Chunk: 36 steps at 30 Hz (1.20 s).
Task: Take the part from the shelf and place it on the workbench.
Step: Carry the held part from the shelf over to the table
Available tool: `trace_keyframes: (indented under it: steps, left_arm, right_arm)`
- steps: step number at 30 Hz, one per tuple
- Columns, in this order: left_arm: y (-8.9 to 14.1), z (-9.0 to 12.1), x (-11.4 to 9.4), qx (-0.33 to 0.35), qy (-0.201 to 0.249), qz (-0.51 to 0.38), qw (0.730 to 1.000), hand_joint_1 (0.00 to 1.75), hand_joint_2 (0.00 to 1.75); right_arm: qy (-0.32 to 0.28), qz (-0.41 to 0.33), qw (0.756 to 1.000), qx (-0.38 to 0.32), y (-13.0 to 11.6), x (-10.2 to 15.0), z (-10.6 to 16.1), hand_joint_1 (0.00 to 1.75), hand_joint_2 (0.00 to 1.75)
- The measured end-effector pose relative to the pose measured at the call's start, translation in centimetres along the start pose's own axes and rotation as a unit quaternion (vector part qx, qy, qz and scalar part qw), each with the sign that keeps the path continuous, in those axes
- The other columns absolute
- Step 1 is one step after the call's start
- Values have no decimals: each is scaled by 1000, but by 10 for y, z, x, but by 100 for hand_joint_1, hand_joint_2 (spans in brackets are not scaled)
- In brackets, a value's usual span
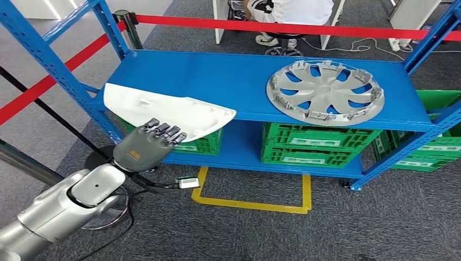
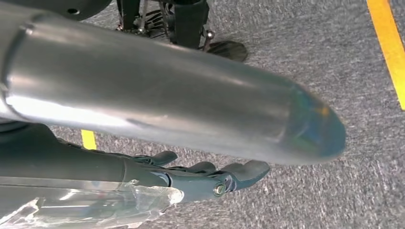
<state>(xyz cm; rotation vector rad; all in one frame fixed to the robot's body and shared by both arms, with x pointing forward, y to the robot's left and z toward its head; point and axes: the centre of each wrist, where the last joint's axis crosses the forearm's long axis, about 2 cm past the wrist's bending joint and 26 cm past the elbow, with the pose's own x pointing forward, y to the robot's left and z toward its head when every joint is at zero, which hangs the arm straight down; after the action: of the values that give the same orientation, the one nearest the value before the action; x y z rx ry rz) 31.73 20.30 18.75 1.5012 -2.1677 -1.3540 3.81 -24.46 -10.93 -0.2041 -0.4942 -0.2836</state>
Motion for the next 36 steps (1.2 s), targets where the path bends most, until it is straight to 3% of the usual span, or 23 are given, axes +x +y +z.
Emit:
trace_keyframes:
  steps: [11,36]
  left_arm:
    - [-2,9,2,-9,11,11,1000,175,175]
    - [0,5,-5,-13,20,3,1000,175,175]
  right_arm:
    - [4,18,1000,-9,-1,-5,2,0,0]
    - [3,38,999,-7,2,-3,2,0,0]
